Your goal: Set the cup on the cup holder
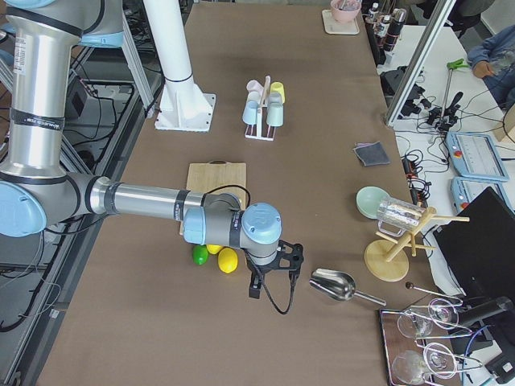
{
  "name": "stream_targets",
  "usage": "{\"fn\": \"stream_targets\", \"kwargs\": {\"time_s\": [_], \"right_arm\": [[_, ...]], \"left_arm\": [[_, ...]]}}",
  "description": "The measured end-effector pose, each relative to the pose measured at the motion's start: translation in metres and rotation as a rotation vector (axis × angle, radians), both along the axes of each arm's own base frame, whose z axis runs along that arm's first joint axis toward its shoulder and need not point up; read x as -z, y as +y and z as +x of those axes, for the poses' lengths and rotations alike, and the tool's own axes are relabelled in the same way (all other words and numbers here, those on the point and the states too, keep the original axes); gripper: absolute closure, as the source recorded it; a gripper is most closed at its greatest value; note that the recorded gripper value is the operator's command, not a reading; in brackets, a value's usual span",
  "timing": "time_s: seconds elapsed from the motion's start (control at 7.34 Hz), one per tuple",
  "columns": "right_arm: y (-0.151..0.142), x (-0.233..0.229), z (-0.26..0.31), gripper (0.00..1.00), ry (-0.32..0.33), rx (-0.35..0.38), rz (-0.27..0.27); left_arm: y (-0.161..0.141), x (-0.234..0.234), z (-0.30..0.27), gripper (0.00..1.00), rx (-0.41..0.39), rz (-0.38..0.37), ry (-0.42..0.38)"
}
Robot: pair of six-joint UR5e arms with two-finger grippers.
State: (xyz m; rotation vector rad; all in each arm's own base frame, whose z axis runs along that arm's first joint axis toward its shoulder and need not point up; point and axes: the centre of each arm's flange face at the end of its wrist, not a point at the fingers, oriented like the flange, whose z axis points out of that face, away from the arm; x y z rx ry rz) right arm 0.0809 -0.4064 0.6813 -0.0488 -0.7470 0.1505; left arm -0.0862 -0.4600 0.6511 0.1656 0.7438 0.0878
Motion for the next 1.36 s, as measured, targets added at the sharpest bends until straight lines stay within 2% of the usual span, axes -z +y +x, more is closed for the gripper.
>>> {"fn": "stream_targets", "kwargs": {"time_s": [1.36], "right_arm": [[0.0031, -0.0042, 0.0012, 0.00, 0.018, 0.003, -0.006]], "left_arm": [[-0.0044, 0.0008, 0.0010, 0.02, -0.005, 0.008, -0.008]]}}
